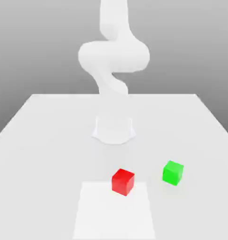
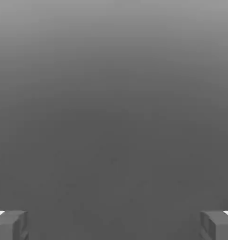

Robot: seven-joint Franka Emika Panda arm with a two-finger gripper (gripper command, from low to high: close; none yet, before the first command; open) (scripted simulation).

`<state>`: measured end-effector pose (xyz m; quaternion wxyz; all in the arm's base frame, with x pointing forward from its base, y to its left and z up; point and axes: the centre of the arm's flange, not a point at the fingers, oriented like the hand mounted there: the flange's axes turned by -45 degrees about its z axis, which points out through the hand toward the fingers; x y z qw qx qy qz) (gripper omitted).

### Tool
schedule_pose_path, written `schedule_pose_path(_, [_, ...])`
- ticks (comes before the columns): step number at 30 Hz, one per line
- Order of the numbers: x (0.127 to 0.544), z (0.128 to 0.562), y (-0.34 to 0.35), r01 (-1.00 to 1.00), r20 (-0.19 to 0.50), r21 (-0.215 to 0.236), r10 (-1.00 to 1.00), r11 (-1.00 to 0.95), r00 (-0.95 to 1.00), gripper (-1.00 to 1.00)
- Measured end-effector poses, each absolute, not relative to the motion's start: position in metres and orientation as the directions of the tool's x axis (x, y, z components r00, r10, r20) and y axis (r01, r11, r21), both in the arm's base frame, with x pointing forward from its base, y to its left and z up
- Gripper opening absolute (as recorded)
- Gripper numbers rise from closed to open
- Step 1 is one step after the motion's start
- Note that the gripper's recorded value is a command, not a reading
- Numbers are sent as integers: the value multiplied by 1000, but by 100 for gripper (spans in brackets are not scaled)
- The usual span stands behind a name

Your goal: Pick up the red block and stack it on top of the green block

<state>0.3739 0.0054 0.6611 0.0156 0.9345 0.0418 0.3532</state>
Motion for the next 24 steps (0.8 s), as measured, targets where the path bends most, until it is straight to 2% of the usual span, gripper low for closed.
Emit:
schedule_pose_path(2, [395, 612, 10, 150, 593, 114, 188, -982, 783, 0])
schedule_pose_path(5, [415, 537, 16, 282, 484, 169, 329, -944, 811, 0])
schedule_pose_path(7, [420, 489, 19, 370, 410, 188, 415, -910, 812, 0])
schedule_pose_path(10, [419, 419, 22, 499, 301, 191, 534, -845, 790, 0])
schedule_pose_path(14, [399, 331, 25, 658, 166, 153, 675, -738, 719, 0])
schedule_pose_path(19, [349, 237, 27, 820, 33, 46, 821, -571, 570, 0])
schedule_pose_path(21, [335, 211, 28, 851, 8, 12, 851, -526, 526, 0])
schedule_pose_path(24, [332, 184, 28, 860, 2, 1, 860, -511, 511, 0])
